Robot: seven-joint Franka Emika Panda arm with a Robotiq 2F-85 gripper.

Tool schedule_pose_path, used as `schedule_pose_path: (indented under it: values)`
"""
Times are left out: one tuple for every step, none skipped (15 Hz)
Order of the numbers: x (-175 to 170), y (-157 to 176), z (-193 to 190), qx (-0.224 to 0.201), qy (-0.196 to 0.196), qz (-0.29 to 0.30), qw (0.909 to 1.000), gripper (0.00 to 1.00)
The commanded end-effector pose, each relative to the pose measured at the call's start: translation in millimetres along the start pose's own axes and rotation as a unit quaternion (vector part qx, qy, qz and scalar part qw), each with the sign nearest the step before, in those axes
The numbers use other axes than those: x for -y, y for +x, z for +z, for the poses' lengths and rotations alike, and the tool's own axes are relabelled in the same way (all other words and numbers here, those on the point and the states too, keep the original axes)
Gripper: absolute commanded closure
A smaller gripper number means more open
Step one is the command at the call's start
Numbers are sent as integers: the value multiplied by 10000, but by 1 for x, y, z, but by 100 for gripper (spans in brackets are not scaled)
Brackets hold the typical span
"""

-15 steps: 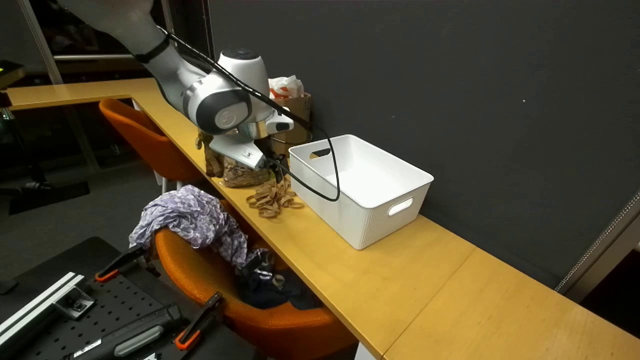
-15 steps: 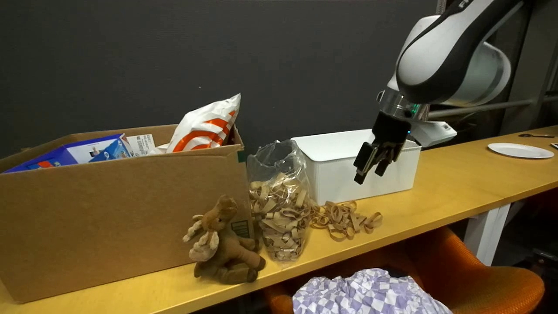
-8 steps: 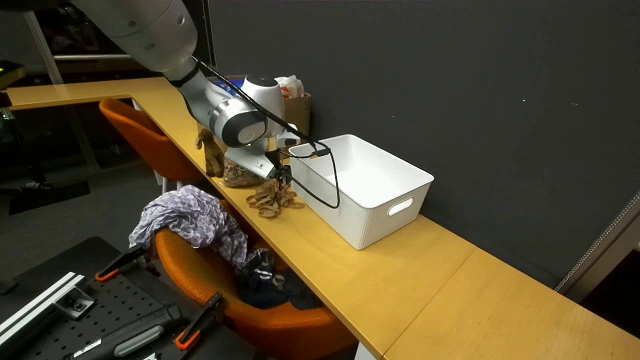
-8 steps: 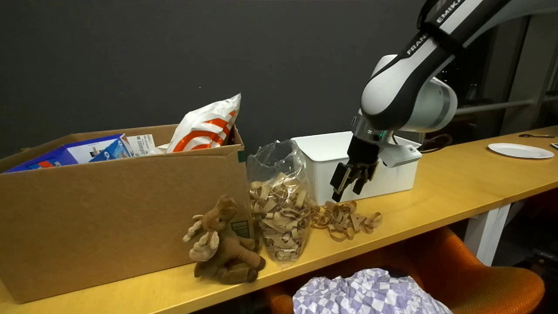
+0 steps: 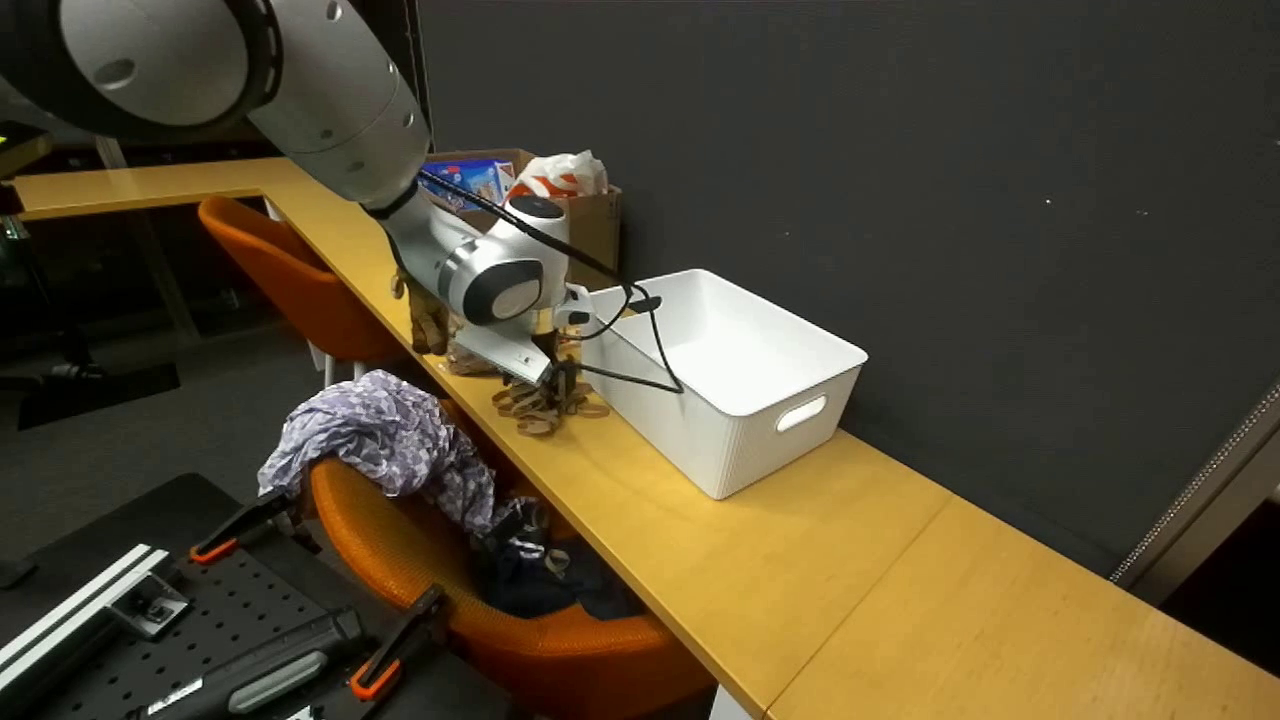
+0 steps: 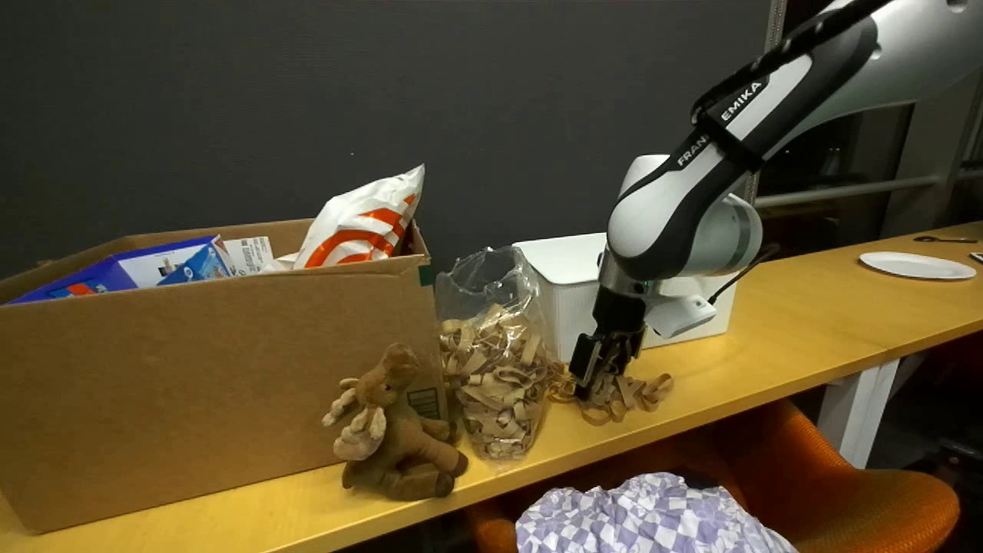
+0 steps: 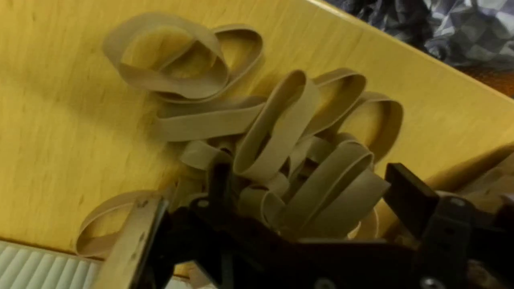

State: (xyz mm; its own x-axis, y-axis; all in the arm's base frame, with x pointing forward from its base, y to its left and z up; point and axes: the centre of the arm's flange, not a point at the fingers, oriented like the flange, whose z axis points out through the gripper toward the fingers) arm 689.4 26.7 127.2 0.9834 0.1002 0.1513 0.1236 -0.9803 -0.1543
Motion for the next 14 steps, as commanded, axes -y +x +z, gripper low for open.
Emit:
schedule_pose_path:
  values:
    - [1,17,10,112,-34,-147,9998,35]
    - [1,18,10,123,-61,-180,9997,42]
    - [1,19,9,128,-70,-187,9997,51]
    - [1,19,8,132,-70,-186,9997,58]
    - [0,19,7,143,-80,-197,9997,65]
    - [-1,19,6,150,-91,-195,9997,73]
    - [-2,19,3,149,-103,-168,9997,80]
    - [-2,19,1,151,-100,-148,9997,88]
    - [-3,18,-5,141,-126,-107,9998,95]
    - [-1,17,-14,118,-144,-64,9998,99]
    - [0,16,-22,113,-162,-27,9998,100]
    - [1,16,-31,80,-201,10,9998,100]
    - [5,17,-45,59,-212,50,9997,98]
    - [8,18,-58,43,-235,94,9997,98]
